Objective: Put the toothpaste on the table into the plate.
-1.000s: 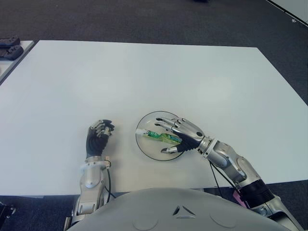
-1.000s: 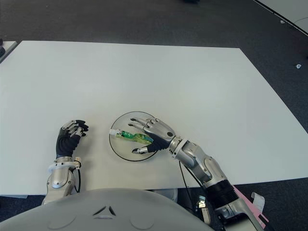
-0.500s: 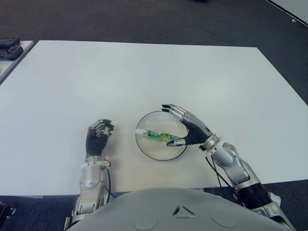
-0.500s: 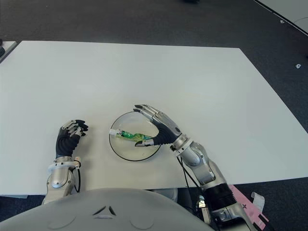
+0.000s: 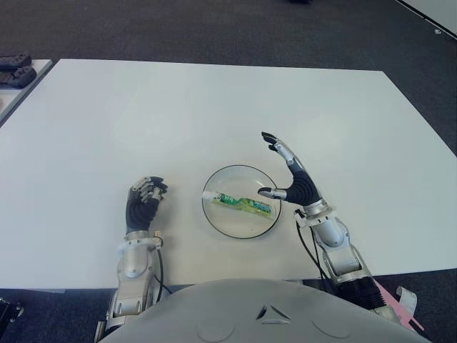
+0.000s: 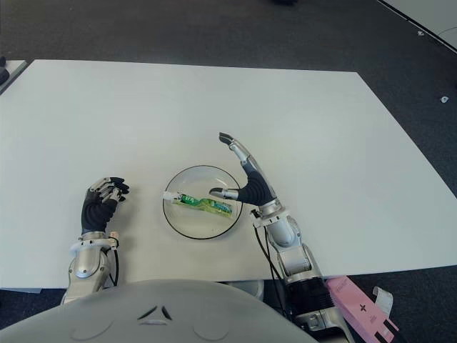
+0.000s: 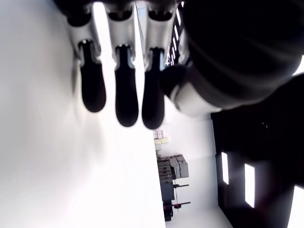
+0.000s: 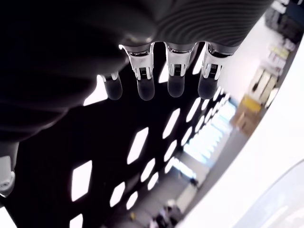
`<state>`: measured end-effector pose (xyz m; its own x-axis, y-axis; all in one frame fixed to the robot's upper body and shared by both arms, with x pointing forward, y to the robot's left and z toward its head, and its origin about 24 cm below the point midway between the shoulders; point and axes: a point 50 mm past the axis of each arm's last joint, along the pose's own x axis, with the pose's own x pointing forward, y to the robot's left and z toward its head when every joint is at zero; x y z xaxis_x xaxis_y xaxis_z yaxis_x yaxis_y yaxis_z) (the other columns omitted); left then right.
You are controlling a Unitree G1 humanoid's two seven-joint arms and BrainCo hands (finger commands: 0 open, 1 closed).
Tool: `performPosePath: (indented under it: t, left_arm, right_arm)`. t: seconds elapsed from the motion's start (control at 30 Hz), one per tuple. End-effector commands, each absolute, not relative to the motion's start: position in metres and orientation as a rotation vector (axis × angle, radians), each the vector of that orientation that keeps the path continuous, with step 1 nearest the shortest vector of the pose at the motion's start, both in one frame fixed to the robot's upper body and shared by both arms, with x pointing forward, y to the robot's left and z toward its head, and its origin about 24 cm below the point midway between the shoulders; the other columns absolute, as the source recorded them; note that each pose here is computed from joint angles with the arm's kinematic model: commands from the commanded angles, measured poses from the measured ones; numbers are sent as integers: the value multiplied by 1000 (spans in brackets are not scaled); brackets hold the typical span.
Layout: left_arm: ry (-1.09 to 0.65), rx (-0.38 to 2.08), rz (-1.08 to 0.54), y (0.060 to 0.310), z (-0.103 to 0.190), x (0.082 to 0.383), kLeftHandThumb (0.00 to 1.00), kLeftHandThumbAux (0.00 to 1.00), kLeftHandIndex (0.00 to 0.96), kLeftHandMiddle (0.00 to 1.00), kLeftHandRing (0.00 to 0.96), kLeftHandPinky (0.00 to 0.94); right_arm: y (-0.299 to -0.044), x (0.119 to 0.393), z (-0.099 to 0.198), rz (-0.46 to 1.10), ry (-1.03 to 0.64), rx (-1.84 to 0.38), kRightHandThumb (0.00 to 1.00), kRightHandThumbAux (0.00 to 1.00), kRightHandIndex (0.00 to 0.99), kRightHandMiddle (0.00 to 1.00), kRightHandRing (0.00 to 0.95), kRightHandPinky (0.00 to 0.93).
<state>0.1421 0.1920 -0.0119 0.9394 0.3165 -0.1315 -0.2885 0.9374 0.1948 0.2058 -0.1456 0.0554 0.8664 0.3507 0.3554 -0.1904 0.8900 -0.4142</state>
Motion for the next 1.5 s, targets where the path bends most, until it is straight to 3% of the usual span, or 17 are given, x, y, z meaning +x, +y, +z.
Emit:
performPosePath:
  t: [0.03, 0.3, 0.6, 1.03, 1.23, 1.5]
  left_arm:
    - [179, 176, 304, 192, -16, 143, 707, 718, 431, 508, 514, 520]
    - [172, 175, 303, 192, -15, 144, 708, 718, 431, 507, 516, 530]
    - [175, 171, 305, 192, -15, 145, 708, 718, 431, 510, 515, 522]
    - [175, 170, 308, 193, -15, 146, 709, 718, 431, 512, 519, 524]
    - [177, 176, 310, 193, -15, 147, 709, 718, 431, 506, 514, 520]
    - [180, 178, 310, 192, -15, 147, 708, 719, 431, 503, 511, 518]
  right_arm:
    - [-153, 211, 50, 121, -390, -234, 92, 606, 67, 67, 41, 125]
    - [-163, 215, 31, -42, -258, 100, 244, 680, 164, 164, 138, 213]
    - [-172, 215, 18, -98, -186, 255, 345, 697, 218, 225, 198, 258]
    - [-179, 204, 0, -175, -111, 244, 391, 730, 211, 257, 227, 279]
    - [-183, 200, -13, -208, -71, 225, 364, 743, 224, 270, 244, 302]
    - [-191, 196, -29, -251, -4, 176, 304, 784, 308, 357, 333, 390]
